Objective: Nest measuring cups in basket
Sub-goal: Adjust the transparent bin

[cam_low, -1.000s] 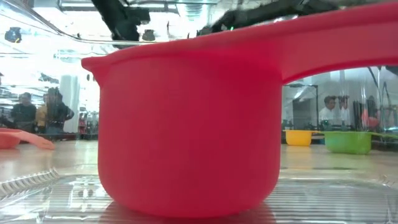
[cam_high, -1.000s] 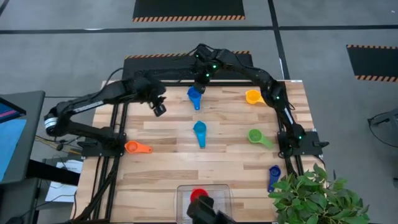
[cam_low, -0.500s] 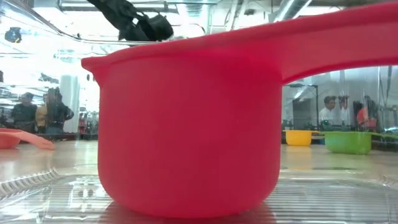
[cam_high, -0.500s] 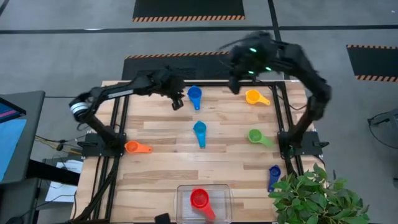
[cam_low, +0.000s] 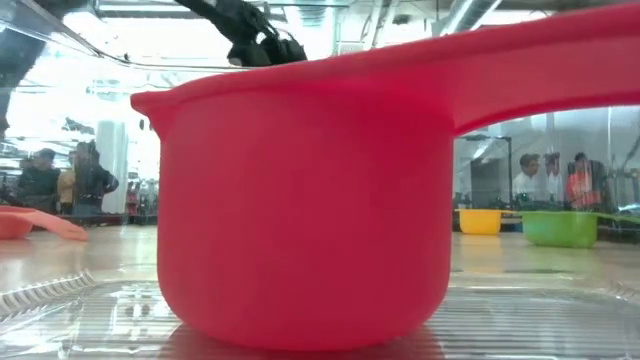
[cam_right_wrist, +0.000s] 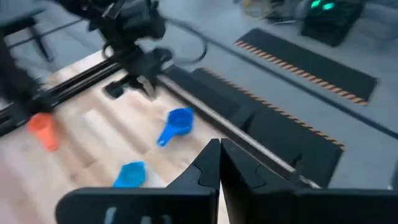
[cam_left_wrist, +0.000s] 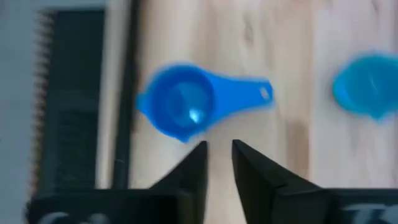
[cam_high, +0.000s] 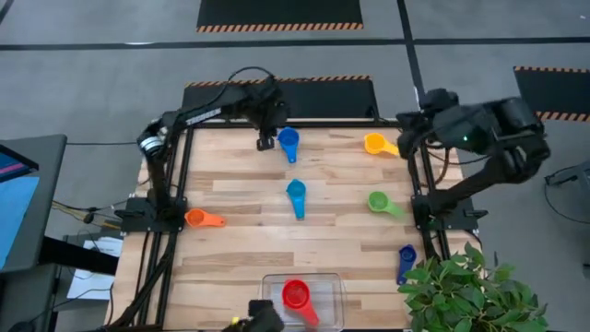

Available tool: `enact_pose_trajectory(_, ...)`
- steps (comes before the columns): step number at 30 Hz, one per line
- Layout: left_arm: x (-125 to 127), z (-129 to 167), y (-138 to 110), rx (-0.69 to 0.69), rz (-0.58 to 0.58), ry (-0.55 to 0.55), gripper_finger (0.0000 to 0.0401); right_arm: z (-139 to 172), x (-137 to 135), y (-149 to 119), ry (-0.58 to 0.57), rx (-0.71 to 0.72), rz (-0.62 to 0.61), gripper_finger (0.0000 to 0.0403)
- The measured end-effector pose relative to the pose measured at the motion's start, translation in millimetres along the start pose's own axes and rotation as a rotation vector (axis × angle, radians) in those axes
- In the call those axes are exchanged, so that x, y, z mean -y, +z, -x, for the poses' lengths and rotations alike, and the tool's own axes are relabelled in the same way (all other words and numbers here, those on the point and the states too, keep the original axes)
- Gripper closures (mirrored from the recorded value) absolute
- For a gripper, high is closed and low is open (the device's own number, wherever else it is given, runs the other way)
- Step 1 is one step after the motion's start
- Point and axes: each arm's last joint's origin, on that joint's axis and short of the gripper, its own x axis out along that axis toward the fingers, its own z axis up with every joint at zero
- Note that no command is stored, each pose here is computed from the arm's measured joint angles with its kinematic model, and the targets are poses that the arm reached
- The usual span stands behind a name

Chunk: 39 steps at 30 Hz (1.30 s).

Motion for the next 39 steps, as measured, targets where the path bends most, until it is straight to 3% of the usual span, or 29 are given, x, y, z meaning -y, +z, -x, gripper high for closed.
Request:
enact_pose_trajectory(4, -19, -9, -1, -0.121, -0.065, -0.082, 0.0392, 0, 6, -24, -0.009, -0.011, -0.045, 0.037)
enact_pose_trajectory(7, -33, -14, -5, -0.178, -0.076, -0.12, 0.0398, -5, 6, -41, -0.017, -0.037, -0.062, 0.037)
enact_pose_trajectory(14, -58, -21, 1, -0.121, -0.084, -0.107, 0.0401, -18, 3, -69, -0.06, -0.067, -0.097, 0.037)
enact_pose_trajectory(17, -58, -33, 5, -0.106, -0.073, -0.156, 0.0401, -20, 1, -72, -0.07, -0.056, -0.106, 0.037)
enact_pose_trajectory(23, -48, -41, 7, -0.135, -0.189, -0.205, 0.0401, -21, -1, -71, -0.065, -0.035, -0.116, 0.037)
enact_pose_trajectory(33, -51, -39, 3, -0.151, -0.141, -0.209, 0.0401, -22, -2, -71, -0.067, -0.036, -0.087, 0.037)
enact_pose_trajectory(39, -46, -37, 18, -0.002, -0.047, -0.269, 0.0401, -22, -2, -71, -0.068, -0.037, -0.081, 0.037)
